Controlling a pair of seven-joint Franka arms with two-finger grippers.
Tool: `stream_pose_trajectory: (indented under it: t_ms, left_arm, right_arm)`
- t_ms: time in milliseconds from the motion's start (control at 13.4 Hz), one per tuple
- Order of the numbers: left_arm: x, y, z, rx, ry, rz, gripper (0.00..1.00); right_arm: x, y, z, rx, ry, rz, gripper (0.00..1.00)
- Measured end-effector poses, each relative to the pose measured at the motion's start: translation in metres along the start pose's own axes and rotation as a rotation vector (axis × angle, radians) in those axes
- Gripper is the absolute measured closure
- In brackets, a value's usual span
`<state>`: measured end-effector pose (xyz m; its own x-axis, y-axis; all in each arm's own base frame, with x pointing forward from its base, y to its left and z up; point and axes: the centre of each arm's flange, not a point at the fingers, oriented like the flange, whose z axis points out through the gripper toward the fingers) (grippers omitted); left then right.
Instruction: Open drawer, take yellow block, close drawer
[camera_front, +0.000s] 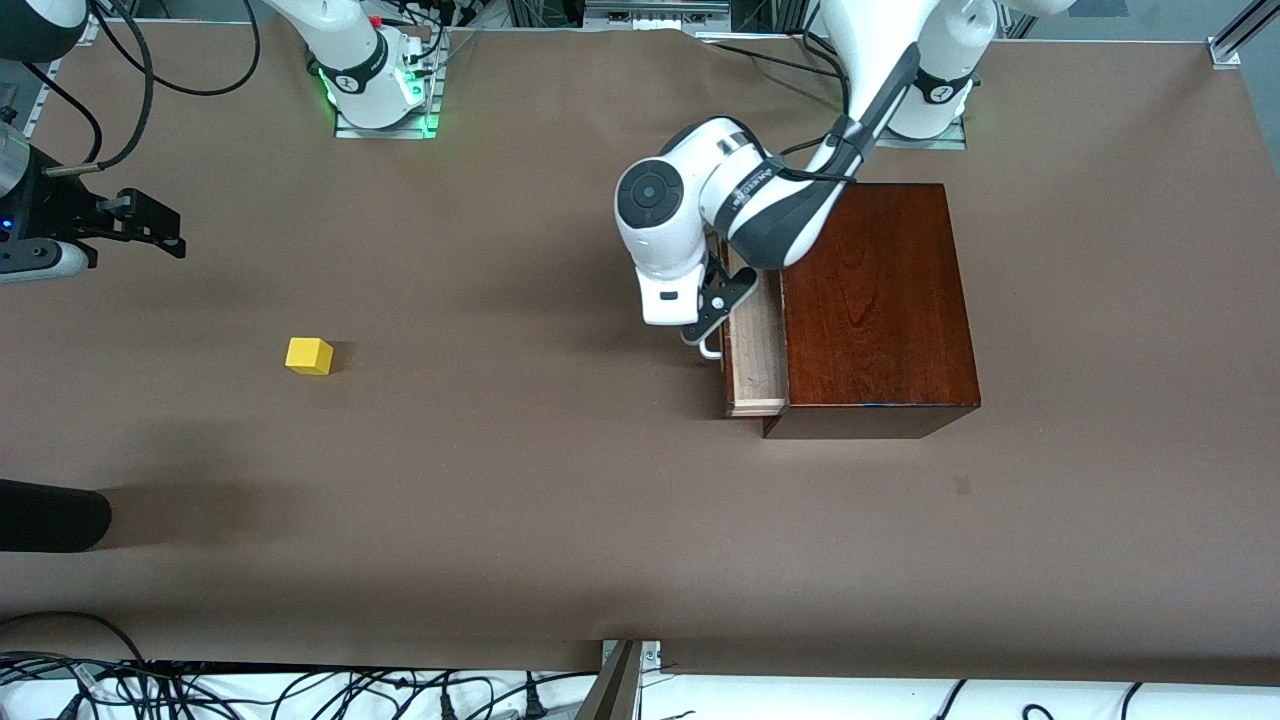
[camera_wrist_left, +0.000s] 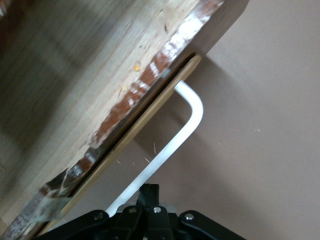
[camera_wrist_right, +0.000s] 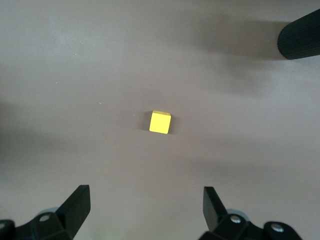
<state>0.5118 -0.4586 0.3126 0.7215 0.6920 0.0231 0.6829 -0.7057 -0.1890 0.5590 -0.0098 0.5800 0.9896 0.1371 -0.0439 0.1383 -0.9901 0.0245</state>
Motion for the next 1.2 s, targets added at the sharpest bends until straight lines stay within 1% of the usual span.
stream_pose_trajectory:
  t_ms: [299, 373, 523, 598, 672, 747, 822, 896, 971, 1046, 1120, 1195]
  left_arm:
    - [0.057, -0.025, -0.002, 0.02, -0.001, 0.036, 0.99]
    - [0.063, -0.028, -0.004, 0.016, -0.007, 0.044, 0.99]
    - [0.065, -0.03, -0.013, 0.004, 0.001, 0.049, 0.99]
    - [0.064, -0.031, -0.024, -0.015, -0.007, 0.046, 0.99]
    - [0.057, -0.033, -0.042, -0.047, -0.036, 0.043, 0.99]
    - [0.048, -0.036, -0.065, -0.089, -0.071, 0.059, 0.93]
    - [0.038, -0.04, -0.091, -0.135, -0.094, 0.105, 0.82]
    - [0.032, -0.047, -0.114, -0.172, -0.096, 0.162, 0.71]
    - [0.035, -0.057, -0.134, -0.193, -0.089, 0.206, 0.61]
    - [0.049, -0.068, -0.149, -0.202, -0.082, 0.231, 0.48]
    - [0.068, -0.079, -0.159, -0.202, -0.076, 0.252, 0.39]
    - [0.09, -0.092, -0.167, -0.195, -0.071, 0.281, 0.28]
  right_arm:
    - [-0.001, 0.003, 0.001, 0.001, -0.005, 0.024, 0.0]
    - [-0.001, 0.004, 0.001, 0.001, -0.005, 0.027, 0.0]
    - [-0.001, 0.006, 0.001, 0.001, -0.006, 0.033, 0.0]
    - [-0.002, 0.009, 0.001, 0.001, -0.006, 0.04, 0.0]
    - [-0.003, 0.013, 0.001, 0.002, -0.005, 0.049, 0.0]
    - [-0.003, 0.016, 0.0, 0.002, -0.005, 0.058, 0.0]
    - [-0.003, 0.018, 0.0, 0.001, -0.003, 0.075, 0.0]
    - [-0.003, 0.018, -0.002, 0.001, 0.001, 0.102, 0.0]
    - [-0.003, 0.018, -0.005, 0.0, 0.007, 0.124, 0.0]
    - [-0.003, 0.018, -0.008, 0.0, 0.013, 0.138, 0.0]
    - [-0.003, 0.018, -0.01, -0.001, 0.018, 0.143, 0.0]
    - [-0.002, 0.018, -0.012, -0.001, 0.022, 0.146, 0.0]
